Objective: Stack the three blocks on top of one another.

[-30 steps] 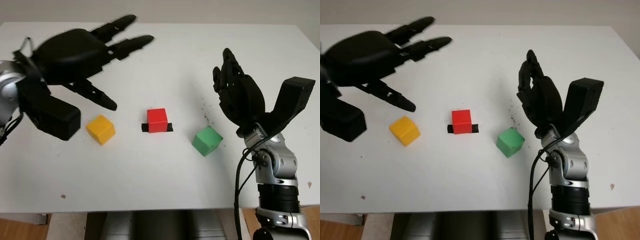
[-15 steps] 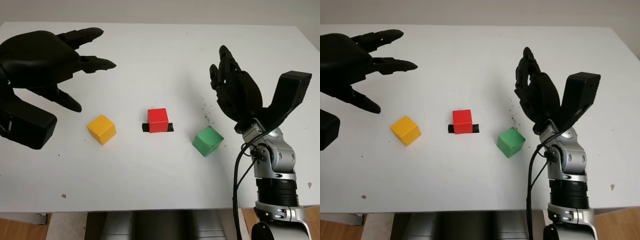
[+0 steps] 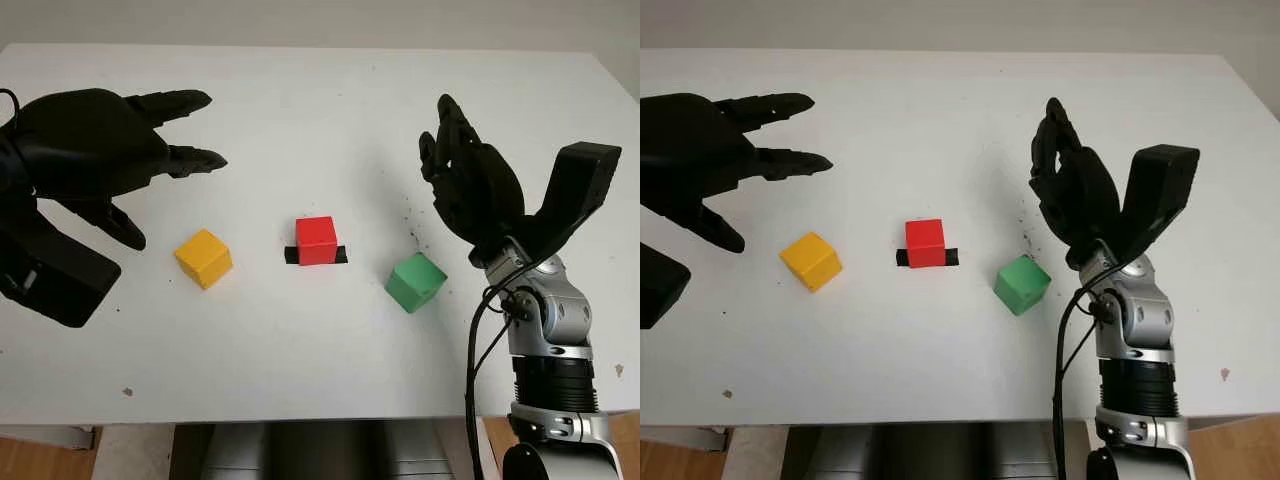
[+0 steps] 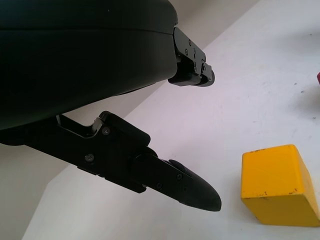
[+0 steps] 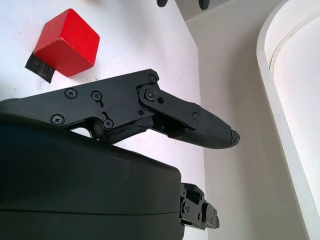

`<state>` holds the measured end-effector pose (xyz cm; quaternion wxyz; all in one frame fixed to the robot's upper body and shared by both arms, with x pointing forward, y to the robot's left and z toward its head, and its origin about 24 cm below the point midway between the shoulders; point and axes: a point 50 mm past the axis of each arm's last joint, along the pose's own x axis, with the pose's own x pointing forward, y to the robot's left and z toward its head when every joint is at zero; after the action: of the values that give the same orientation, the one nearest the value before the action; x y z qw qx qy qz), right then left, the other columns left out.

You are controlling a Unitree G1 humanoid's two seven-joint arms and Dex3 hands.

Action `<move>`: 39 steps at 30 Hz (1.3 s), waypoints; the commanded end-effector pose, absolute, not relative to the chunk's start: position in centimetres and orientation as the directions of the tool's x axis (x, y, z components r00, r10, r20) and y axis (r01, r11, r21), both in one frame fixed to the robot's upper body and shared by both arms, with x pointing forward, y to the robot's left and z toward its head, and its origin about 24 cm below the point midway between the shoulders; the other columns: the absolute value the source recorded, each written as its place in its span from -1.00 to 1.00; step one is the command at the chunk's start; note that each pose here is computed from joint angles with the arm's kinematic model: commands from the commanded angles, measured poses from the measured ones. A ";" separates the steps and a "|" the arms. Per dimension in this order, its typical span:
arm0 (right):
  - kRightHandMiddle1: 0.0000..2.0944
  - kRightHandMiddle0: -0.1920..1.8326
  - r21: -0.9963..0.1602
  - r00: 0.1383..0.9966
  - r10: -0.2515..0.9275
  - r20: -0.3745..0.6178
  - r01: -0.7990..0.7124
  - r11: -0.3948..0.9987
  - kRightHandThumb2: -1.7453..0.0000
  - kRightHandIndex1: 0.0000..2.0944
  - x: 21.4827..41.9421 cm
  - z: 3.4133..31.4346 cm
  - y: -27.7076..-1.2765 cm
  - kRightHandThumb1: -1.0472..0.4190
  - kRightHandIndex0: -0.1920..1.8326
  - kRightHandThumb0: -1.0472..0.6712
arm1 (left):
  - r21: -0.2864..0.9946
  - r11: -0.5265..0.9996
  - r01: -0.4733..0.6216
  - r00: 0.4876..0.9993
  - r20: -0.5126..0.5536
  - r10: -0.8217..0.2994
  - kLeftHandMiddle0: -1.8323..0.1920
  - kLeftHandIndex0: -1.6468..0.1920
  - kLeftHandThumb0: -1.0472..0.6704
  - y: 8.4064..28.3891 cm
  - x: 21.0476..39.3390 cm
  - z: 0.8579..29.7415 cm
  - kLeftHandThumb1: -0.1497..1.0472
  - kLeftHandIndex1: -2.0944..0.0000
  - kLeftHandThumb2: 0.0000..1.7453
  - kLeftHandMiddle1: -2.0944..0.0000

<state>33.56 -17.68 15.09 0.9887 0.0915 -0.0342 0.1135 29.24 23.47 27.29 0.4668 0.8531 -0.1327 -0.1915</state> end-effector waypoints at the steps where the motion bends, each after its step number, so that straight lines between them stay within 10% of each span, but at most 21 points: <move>1: -1.00 -1.00 0.169 0.970 0.221 0.098 -0.236 0.957 0.13 -1.00 33.5 15.4 -18.1 -1.00 -1.00 -0.53 | 0.853 -0.521 -0.046 0.883 -0.209 -0.420 1.00 0.56 -0.66 23.0 29.1 26.5 0.74 0.95 -0.93 1.00; 29: -1.00 -1.00 0.157 0.965 0.245 0.097 -0.258 0.953 0.14 -1.00 33.4 15.7 -18.4 -1.00 -1.00 -0.55 | 0.909 -0.417 -0.010 0.862 -0.204 -0.464 0.85 0.23 -0.56 22.1 30.1 20.4 0.72 0.80 -0.94 0.92; 39: -1.00 -1.00 0.143 0.967 0.236 0.093 -0.247 0.958 0.14 -1.00 33.4 15.8 -18.6 -1.00 -1.00 -0.54 | 0.882 -0.461 -0.094 0.849 -0.171 -0.500 0.75 0.46 -0.48 22.2 30.6 19.9 0.75 0.17 -0.94 0.95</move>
<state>33.49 -18.22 15.14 0.9881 0.0851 -0.0269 0.1256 30.46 22.33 19.59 0.4965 0.8244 -0.1699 -0.2119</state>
